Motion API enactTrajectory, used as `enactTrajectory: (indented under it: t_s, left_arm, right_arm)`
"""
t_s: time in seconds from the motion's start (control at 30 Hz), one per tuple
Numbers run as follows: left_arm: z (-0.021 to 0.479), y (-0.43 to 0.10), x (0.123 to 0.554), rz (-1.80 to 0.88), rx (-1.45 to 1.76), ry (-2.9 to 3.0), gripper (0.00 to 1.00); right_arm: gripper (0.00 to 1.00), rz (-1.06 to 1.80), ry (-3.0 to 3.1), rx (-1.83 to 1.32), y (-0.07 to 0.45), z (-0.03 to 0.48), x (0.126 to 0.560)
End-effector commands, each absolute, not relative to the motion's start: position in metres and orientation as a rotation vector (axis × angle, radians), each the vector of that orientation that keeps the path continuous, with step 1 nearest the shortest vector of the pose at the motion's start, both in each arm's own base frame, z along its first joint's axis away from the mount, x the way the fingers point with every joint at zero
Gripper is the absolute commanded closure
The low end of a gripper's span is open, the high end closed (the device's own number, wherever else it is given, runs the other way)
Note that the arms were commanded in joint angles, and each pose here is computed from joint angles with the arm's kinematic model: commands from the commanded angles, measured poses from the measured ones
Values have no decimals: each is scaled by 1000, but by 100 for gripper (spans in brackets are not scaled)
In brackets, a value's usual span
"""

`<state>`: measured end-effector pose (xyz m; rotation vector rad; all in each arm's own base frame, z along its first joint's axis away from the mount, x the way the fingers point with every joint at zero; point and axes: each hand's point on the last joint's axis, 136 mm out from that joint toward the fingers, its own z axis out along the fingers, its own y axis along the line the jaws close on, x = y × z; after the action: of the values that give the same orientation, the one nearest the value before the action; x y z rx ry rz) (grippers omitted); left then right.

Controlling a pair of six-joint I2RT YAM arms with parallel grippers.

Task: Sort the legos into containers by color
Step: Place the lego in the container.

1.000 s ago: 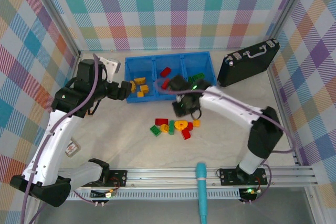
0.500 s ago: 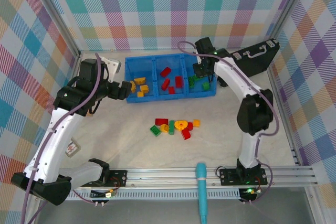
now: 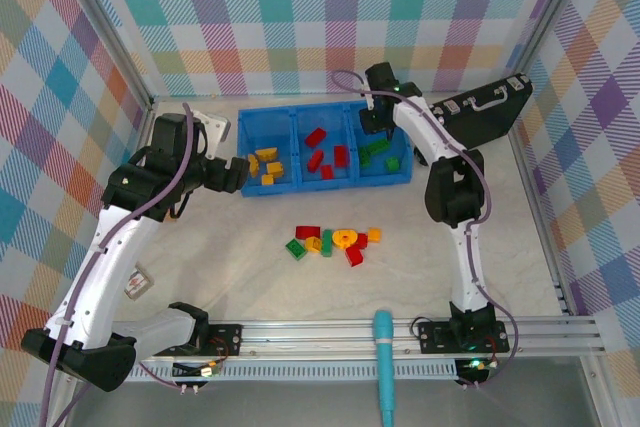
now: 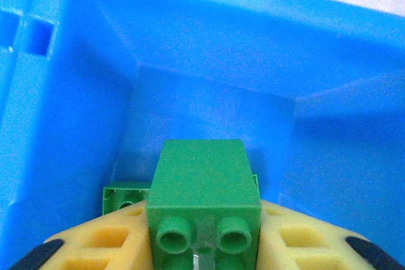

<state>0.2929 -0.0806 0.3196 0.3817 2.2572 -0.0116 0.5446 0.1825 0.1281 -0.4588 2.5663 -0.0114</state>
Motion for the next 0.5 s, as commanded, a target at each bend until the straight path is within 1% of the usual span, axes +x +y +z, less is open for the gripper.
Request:
enactTrajectory:
  t_s: [0.0,0.1,0.17,0.3,0.47]
  left_arm:
    - [326,-76,289,-4,389,2250,4]
    - [326,-81,287,-36,403,2243,5]
    - [325,-82,286,-49,404,2236,5]
    - [330,-82,279,-69,395,2205,5]
    - [334,-76,262,-80,379,2154,4]
  right_arm:
    - [55,5,2547,-458,179,162,534]
    - [45,1,2544,-448,177,177,515]
    - [43,5,2556,-417,175,184,501]
    - [47,66,2583,-297,177,192,461]
    - [45,138,2636,-118,182,186,396]
